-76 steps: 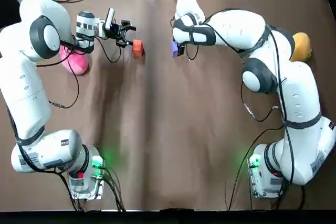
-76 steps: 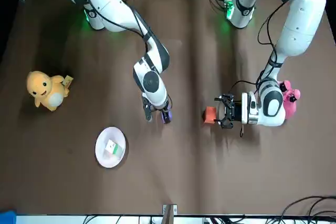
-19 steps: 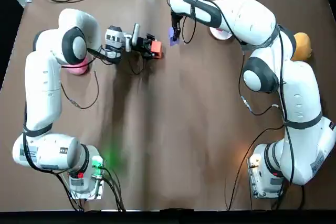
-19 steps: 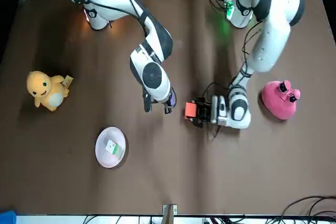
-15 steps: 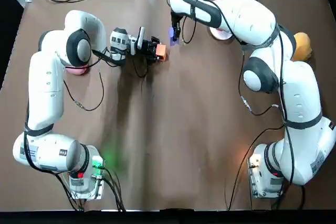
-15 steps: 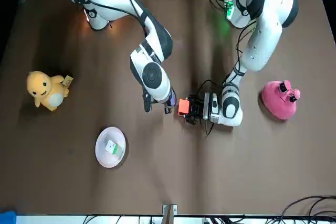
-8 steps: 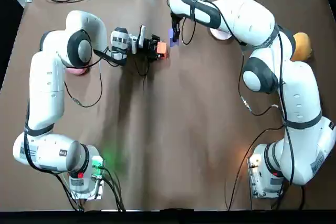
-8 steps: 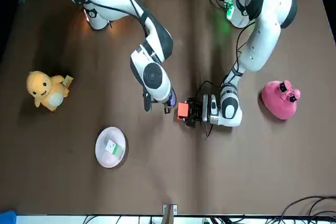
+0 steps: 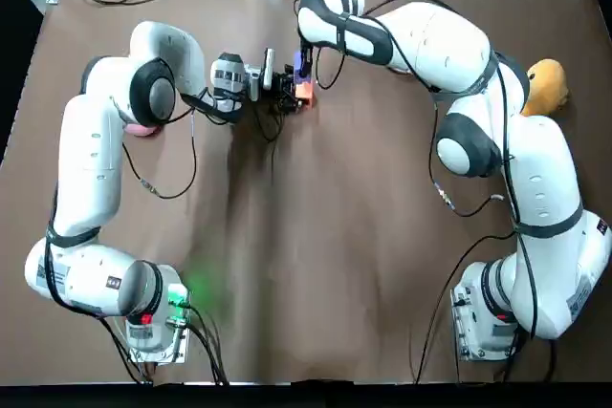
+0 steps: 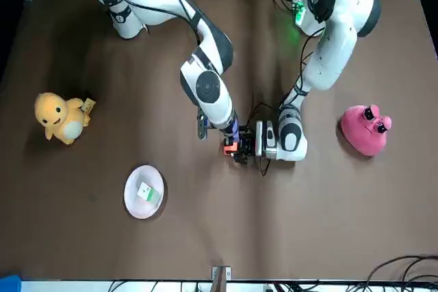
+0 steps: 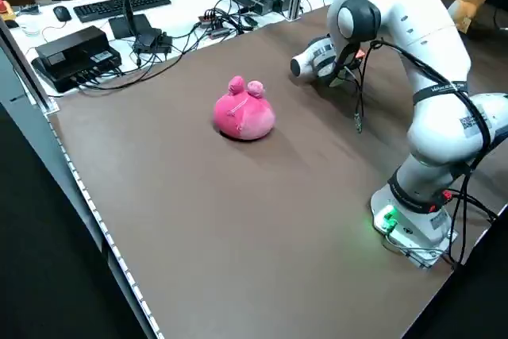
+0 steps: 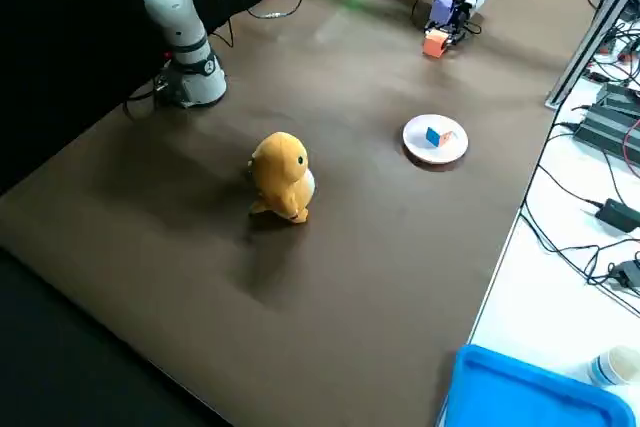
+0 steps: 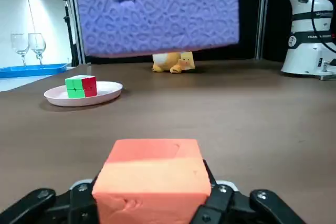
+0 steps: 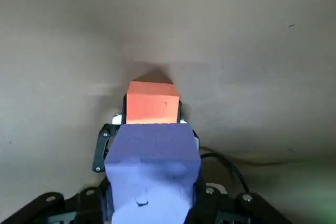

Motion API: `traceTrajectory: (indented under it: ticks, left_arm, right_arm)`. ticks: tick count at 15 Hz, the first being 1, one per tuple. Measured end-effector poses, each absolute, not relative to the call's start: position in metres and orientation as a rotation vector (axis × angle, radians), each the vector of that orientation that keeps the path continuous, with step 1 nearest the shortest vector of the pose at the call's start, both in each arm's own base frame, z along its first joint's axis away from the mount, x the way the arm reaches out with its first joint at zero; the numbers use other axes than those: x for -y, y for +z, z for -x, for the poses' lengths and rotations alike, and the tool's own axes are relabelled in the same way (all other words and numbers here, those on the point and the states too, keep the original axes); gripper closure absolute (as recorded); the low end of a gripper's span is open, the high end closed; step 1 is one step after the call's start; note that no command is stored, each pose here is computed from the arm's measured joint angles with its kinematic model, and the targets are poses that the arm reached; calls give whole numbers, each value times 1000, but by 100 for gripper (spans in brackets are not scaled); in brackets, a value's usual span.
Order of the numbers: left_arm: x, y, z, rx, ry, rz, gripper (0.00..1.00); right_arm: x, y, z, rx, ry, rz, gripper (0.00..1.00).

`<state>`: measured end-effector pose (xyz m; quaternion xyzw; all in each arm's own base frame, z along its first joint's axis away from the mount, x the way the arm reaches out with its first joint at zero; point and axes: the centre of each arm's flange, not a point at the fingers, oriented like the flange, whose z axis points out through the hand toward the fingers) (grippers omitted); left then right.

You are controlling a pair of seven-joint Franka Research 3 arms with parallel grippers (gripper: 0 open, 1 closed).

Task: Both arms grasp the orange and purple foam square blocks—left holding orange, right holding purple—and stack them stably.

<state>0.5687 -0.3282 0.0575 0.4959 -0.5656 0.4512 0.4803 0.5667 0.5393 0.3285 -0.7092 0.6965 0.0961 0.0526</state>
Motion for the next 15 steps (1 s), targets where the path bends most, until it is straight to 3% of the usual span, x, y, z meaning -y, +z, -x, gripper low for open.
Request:
traceTrajectory:
  ticks: [15]
  left_arm:
    - [333, 58, -567, 1379, 1101, -1213, 35]
  right_arm:
    - [-532, 291, -573, -2082, 173, 2186, 44]
